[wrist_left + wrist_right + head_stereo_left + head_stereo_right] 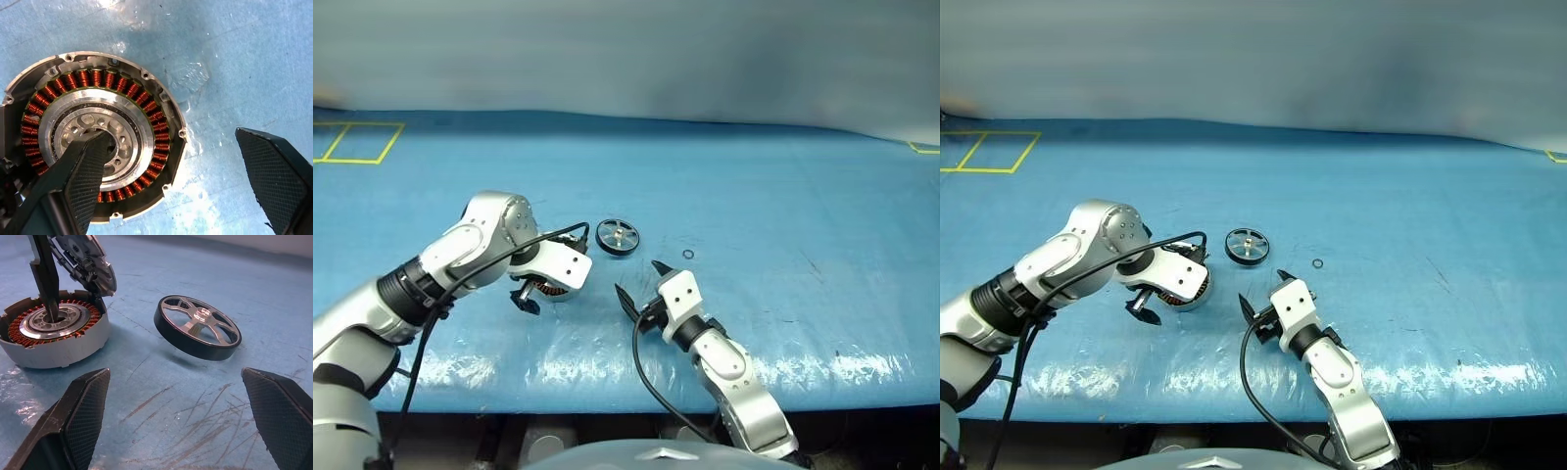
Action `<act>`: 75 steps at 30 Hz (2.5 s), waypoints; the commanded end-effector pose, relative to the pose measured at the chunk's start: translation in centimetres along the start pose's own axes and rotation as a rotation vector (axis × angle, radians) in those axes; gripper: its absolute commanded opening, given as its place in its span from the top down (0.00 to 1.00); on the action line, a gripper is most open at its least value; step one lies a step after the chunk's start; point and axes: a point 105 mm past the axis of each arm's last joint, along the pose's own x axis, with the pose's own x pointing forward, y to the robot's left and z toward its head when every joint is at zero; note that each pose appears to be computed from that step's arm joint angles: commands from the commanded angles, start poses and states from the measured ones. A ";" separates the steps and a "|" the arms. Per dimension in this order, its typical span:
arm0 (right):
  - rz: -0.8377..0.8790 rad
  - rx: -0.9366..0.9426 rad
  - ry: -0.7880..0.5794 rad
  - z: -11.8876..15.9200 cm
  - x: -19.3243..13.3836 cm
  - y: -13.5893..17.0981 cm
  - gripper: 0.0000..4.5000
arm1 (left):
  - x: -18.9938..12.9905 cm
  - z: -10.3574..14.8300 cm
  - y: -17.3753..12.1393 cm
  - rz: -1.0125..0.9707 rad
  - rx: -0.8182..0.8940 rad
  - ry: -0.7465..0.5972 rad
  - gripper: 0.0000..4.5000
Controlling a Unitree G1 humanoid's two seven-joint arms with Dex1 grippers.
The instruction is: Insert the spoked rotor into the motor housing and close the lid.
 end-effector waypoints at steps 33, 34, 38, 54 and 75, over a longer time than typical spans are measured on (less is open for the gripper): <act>-0.373 0.132 0.193 0.2 -0.9 -6.5 0.00 | -2.3 8.6 -3.0 0.761 -0.753 -1.257 0.01; -0.388 0.132 0.203 0.0 -0.6 -6.8 0.00 | -1.7 8.6 -3.2 0.770 -0.772 -1.258 0.01; -0.466 0.126 0.223 -0.4 0.5 -8.0 0.00 | 0.8 8.3 -4.4 0.806 -0.867 -1.268 0.01; -0.559 0.177 0.342 -4.4 2.6 -8.8 0.34 | 5.8 3.3 -5.1 1.057 -1.117 -1.207 0.00; -0.168 0.061 0.339 -3.4 -1.2 -3.6 0.86 | 5.1 -1.6 -5.0 1.249 -1.095 -1.194 0.00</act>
